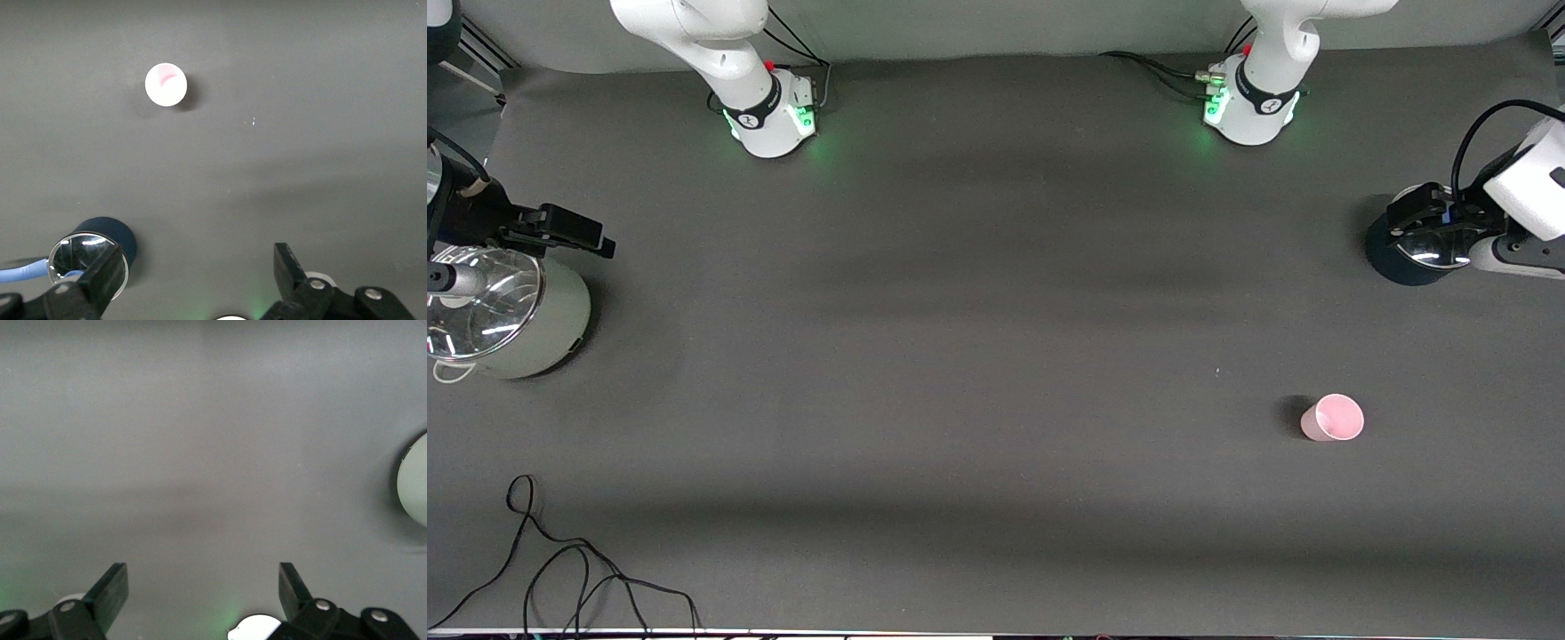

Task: Transfer pink cup from left to right arm

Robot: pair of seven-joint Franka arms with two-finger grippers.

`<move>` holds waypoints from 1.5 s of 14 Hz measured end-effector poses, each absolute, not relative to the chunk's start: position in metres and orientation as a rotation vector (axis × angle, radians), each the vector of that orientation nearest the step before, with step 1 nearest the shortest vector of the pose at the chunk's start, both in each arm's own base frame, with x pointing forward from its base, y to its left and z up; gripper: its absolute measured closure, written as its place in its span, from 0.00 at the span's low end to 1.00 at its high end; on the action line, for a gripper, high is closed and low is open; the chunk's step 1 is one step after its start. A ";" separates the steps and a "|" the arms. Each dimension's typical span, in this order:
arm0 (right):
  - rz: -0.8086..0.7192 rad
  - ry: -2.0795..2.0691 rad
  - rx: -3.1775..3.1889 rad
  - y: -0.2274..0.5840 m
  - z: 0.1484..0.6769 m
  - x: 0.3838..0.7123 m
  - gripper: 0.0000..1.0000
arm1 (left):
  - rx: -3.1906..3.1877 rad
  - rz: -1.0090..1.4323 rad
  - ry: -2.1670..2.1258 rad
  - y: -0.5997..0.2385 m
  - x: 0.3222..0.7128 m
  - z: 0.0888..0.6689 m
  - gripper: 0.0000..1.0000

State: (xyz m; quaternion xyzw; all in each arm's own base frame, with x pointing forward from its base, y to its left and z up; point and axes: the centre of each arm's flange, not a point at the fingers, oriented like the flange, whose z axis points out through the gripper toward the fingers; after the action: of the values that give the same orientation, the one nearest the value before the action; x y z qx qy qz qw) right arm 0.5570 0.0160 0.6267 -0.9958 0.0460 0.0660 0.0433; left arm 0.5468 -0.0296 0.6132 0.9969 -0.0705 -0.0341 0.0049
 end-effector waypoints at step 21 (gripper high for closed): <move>0.227 0.141 -3.043 0.016 0.618 0.562 0.00 | 3.111 -0.079 -0.342 -0.025 0.550 0.618 0.00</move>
State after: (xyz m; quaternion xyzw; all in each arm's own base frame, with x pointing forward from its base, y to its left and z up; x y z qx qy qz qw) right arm 0.5624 0.0159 0.6176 -0.9952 0.0461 0.0744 0.0434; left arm 0.5499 -0.0245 0.6181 0.9937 -0.1093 -0.0251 0.0055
